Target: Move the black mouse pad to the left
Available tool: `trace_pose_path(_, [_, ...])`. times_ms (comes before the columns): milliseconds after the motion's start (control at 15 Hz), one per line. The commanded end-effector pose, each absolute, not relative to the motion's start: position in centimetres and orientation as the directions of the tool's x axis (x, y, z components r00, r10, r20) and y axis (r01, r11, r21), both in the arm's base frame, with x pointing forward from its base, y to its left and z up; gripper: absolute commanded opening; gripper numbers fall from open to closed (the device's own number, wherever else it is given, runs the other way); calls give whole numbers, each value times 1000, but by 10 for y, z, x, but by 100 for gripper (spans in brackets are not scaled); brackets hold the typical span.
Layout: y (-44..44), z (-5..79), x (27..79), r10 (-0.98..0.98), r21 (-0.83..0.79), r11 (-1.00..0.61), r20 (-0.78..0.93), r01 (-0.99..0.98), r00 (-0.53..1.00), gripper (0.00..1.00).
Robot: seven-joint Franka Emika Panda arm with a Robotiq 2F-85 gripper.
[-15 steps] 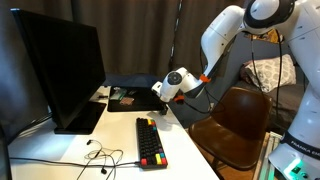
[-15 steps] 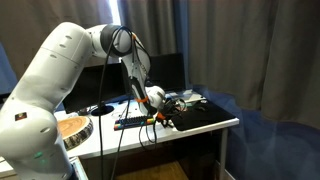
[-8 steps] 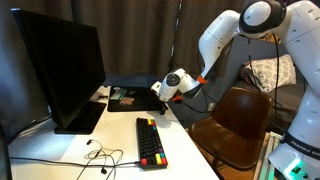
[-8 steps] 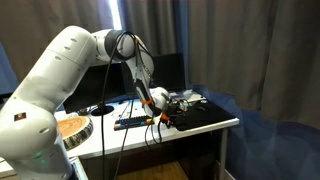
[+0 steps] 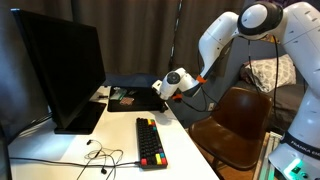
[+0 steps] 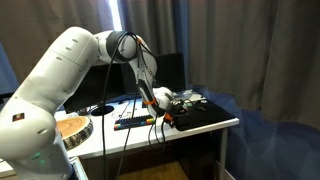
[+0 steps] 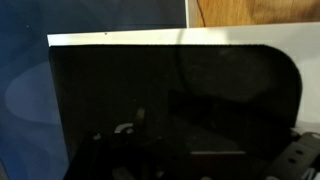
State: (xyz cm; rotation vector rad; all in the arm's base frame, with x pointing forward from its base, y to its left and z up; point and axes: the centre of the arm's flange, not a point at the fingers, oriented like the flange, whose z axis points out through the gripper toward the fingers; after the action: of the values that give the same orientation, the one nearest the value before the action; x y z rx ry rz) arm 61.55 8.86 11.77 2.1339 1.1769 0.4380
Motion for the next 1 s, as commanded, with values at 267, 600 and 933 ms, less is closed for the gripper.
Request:
trace_pose_path(267, [96,151,600,900,557,-343,-35,757,434,100])
trace_pose_path(600, [98,170,580,913,449,-330,-70,830,401,100])
trace_pose_path(933, [97,170,578,925,453,-303,-71,839,373,100])
